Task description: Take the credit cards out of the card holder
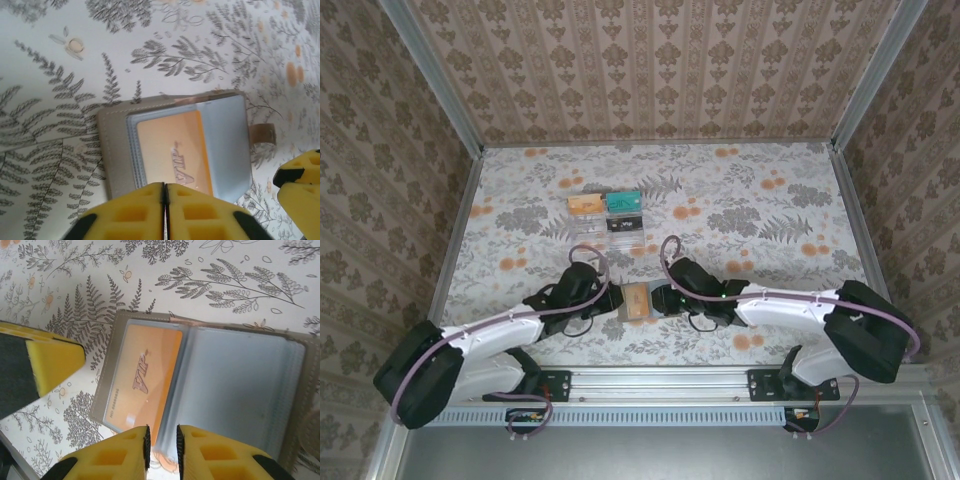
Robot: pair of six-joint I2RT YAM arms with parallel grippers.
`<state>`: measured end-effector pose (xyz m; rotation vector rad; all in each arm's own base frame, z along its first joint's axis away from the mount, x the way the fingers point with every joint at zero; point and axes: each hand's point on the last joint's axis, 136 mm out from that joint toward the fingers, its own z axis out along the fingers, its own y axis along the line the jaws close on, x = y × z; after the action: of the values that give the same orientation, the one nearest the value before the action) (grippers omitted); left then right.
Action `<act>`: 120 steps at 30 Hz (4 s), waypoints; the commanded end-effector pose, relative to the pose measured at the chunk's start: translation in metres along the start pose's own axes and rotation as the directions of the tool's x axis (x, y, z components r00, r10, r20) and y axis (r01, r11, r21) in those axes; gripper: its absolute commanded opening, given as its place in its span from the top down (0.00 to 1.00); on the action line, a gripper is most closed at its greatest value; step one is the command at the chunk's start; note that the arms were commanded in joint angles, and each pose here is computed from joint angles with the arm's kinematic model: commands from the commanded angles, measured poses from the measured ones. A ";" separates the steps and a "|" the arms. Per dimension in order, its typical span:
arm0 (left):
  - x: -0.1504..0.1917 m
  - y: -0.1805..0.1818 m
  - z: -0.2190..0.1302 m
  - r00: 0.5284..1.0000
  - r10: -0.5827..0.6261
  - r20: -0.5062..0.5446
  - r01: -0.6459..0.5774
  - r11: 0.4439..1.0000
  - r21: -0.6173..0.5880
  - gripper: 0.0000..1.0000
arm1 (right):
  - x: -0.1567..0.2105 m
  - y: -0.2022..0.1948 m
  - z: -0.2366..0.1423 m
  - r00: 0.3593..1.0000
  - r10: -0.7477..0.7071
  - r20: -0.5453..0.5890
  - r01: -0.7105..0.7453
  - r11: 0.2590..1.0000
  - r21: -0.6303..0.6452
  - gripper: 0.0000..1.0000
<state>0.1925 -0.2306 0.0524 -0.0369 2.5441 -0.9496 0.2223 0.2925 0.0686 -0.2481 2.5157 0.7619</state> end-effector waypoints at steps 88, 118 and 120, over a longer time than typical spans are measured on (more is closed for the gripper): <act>0.025 0.001 0.030 0.990 0.043 -0.135 -0.053 0.996 -0.066 1.00 | 0.007 -0.040 0.036 0.974 0.201 -0.102 -0.206 0.978 -0.042 0.96; -0.004 -0.024 -0.012 0.996 0.086 -0.014 -0.086 0.996 0.014 1.00 | -0.021 -0.065 -0.035 0.991 0.133 0.015 -0.133 0.991 -0.011 0.98; -0.009 -0.025 -0.022 0.996 0.089 0.015 -0.089 0.996 0.011 0.91 | -0.027 -0.061 -0.039 0.994 0.108 0.027 -0.107 0.994 -0.018 0.98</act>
<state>0.1856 -0.2454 0.0778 0.0730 2.5306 -0.9762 0.2438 0.2230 0.0702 -0.0674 2.5367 0.8571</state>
